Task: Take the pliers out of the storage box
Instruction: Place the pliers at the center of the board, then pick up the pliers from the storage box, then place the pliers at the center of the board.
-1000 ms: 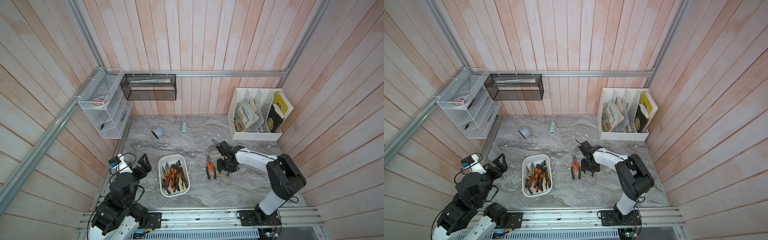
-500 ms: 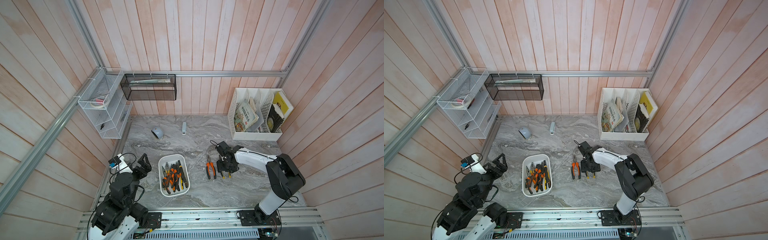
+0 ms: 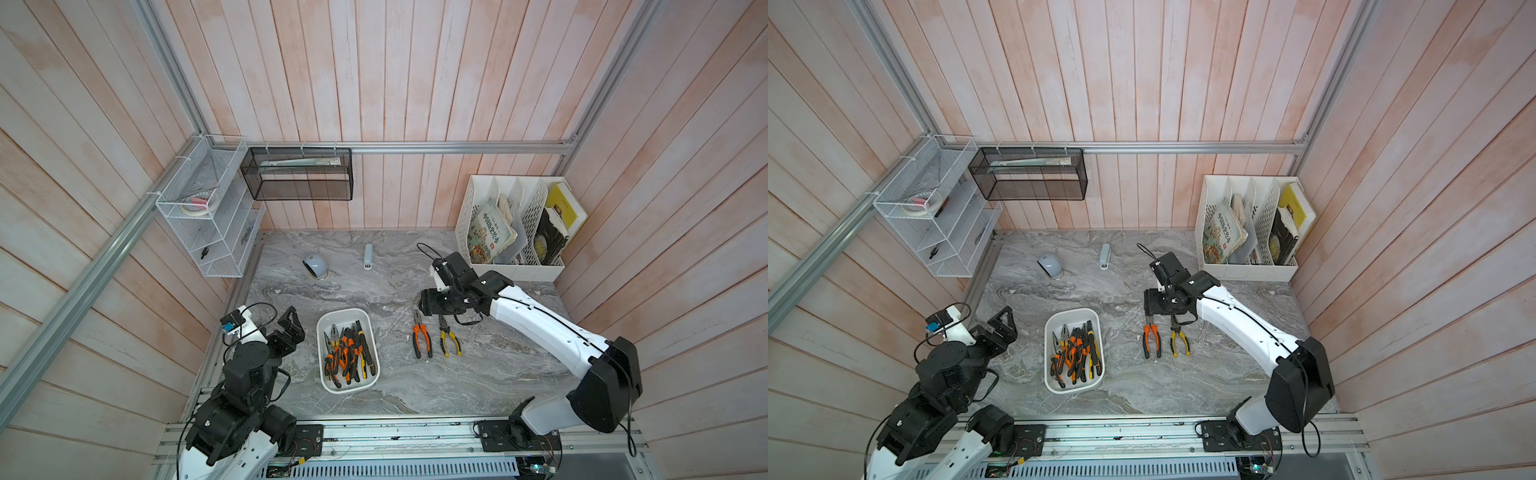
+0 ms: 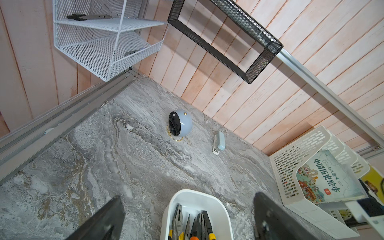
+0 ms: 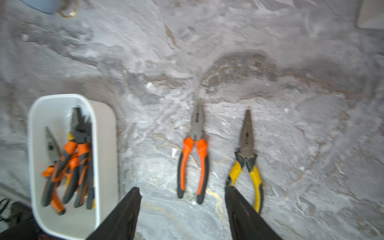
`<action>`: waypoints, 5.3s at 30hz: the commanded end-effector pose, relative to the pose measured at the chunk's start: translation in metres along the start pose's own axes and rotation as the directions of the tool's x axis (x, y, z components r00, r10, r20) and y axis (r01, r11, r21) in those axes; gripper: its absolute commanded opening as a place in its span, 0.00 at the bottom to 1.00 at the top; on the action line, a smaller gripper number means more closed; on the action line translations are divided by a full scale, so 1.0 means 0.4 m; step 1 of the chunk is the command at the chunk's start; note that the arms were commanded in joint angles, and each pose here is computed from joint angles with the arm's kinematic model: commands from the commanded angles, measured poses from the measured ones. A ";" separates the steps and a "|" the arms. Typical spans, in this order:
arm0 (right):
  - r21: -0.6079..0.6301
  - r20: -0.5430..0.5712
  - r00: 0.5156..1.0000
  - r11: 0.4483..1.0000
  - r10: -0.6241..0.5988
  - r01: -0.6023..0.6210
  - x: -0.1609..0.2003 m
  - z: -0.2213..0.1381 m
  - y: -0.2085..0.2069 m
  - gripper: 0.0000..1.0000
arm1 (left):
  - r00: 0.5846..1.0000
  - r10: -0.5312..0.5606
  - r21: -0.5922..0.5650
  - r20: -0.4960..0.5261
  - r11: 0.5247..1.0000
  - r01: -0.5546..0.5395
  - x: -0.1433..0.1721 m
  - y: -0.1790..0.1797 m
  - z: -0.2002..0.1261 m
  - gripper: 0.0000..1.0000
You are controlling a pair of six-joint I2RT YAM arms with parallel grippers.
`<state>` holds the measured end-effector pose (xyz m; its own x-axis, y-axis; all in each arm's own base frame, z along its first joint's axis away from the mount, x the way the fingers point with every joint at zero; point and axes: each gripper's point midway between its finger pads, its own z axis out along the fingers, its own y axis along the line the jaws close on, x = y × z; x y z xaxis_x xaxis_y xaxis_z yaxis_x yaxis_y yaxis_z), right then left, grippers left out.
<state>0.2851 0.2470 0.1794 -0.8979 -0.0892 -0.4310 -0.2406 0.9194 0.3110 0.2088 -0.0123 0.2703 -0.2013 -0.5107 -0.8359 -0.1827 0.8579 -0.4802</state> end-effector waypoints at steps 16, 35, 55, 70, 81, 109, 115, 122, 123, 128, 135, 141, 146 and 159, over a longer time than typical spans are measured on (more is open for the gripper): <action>-0.434 -0.203 0.977 0.900 -0.065 -0.031 0.130 0.157 0.473 0.61 | 1.000 0.020 0.012 -0.023 1.000 -0.020 0.015 -0.006 0.005 1.00; -0.397 -0.344 0.933 0.917 -0.109 -0.039 0.250 0.281 0.560 0.54 | 1.000 0.017 0.034 -0.016 0.999 -0.016 0.012 -0.013 -0.001 1.00; -0.337 -0.429 0.896 0.941 -0.112 -0.043 0.337 0.367 0.545 0.47 | 0.993 0.072 0.039 -0.097 0.997 -0.069 0.054 -0.034 0.033 1.00; -0.341 -0.300 0.941 0.939 -0.159 0.050 0.235 0.281 0.576 0.02 | 0.986 0.099 0.059 -0.134 0.994 -0.092 0.074 -0.050 0.046 1.00; -0.284 -0.167 0.978 0.956 -0.122 0.071 0.121 0.140 0.503 0.00 | 0.986 0.099 0.062 -0.134 0.994 -0.092 0.074 -0.052 0.046 1.00; -0.162 -0.212 0.957 0.959 0.198 -0.234 0.193 0.296 0.218 0.00 | 0.980 0.119 0.067 -0.158 0.992 -0.109 0.089 -0.059 0.057 1.00; -0.153 -0.227 0.948 0.953 0.224 -0.262 0.192 0.334 0.223 0.00 | 0.981 0.117 0.067 -0.155 0.992 -0.108 0.088 -0.058 0.056 1.00; -0.075 -0.234 0.937 0.957 0.258 -0.281 0.192 0.363 0.180 0.10 | 0.982 0.115 0.068 -0.149 0.992 -0.105 0.083 -0.057 0.053 1.00; -0.072 -0.234 0.935 0.955 0.265 -0.289 0.191 0.364 0.175 0.12 | 0.982 0.114 0.070 -0.148 0.992 -0.105 0.083 -0.058 0.052 1.00; -0.078 -0.231 0.936 0.954 0.267 -0.291 0.177 0.352 0.178 0.38 | 0.982 0.116 0.067 -0.152 0.992 -0.107 0.085 -0.058 0.054 1.00; -0.066 -0.184 0.953 0.964 0.240 -0.256 0.126 0.295 0.185 0.59 | 0.982 0.115 0.065 -0.150 0.992 -0.106 0.084 -0.057 0.053 1.00; 0.002 -0.177 0.968 0.983 0.180 -0.183 0.065 0.294 0.153 0.65 | 0.982 0.115 0.067 -0.151 0.992 -0.106 0.084 -0.058 0.053 1.00; 0.095 -0.206 0.974 0.993 0.094 -0.075 0.023 0.330 0.123 0.71 | 0.982 0.116 0.065 -0.150 0.992 -0.107 0.085 -0.056 0.053 1.00; 0.134 -0.281 0.959 0.991 0.037 0.001 0.027 0.420 0.101 0.67 | 0.981 0.119 0.064 -0.153 0.992 -0.110 0.086 -0.057 0.055 1.00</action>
<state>0.3240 0.3525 0.0475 -0.9762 -0.1393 -0.1660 -0.1755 0.9576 0.2287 0.2266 -0.0460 0.2473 -0.3627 -0.4233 -0.8302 -0.1117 0.9042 -0.4122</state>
